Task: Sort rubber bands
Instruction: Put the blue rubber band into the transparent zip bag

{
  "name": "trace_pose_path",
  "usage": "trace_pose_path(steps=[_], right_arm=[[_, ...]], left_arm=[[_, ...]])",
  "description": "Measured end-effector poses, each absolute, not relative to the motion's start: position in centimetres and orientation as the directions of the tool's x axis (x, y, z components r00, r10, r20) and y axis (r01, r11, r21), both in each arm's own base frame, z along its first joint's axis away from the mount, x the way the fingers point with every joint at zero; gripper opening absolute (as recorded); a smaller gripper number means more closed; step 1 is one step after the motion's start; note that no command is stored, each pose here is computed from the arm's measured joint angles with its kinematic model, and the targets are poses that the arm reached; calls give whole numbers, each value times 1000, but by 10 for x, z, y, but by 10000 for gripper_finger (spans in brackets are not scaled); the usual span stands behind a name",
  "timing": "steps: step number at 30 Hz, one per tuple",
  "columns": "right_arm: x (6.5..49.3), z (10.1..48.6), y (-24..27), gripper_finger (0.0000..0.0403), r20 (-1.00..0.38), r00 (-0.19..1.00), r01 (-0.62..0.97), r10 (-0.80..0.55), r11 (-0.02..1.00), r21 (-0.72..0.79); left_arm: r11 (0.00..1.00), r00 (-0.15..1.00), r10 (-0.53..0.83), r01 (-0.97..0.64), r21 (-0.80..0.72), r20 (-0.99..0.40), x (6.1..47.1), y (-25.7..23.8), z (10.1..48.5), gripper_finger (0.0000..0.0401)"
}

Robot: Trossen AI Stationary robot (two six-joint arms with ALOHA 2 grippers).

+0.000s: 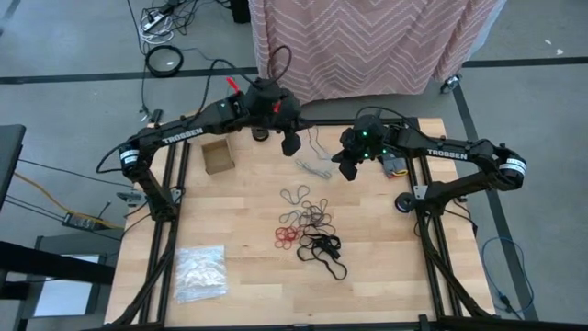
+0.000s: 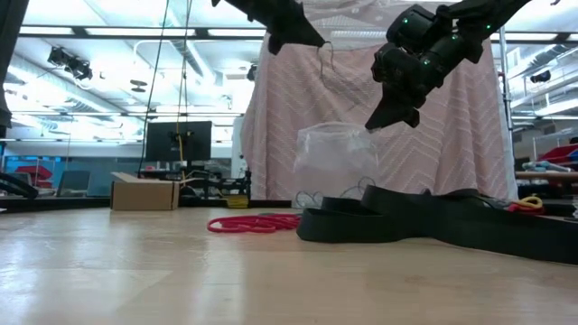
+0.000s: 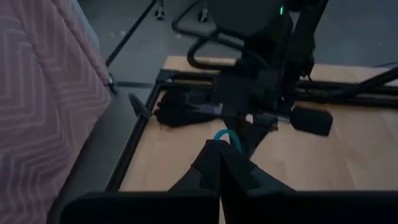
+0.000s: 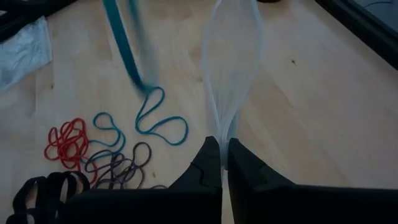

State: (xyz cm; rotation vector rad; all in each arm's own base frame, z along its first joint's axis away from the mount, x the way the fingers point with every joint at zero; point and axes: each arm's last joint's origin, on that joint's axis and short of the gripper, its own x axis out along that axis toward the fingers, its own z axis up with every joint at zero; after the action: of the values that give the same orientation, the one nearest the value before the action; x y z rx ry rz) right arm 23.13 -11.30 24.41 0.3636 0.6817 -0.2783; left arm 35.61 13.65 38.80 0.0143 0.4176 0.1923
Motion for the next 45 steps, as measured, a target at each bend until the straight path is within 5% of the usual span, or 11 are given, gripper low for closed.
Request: trace_pose_path(steps=[45], right_arm=[[233, 244, -109, 0, -657, 744, 353, -123, 907, 230]], left_arm=[[980, 907, 197, -186, 64, -373, 367, 163, 373, 0]])
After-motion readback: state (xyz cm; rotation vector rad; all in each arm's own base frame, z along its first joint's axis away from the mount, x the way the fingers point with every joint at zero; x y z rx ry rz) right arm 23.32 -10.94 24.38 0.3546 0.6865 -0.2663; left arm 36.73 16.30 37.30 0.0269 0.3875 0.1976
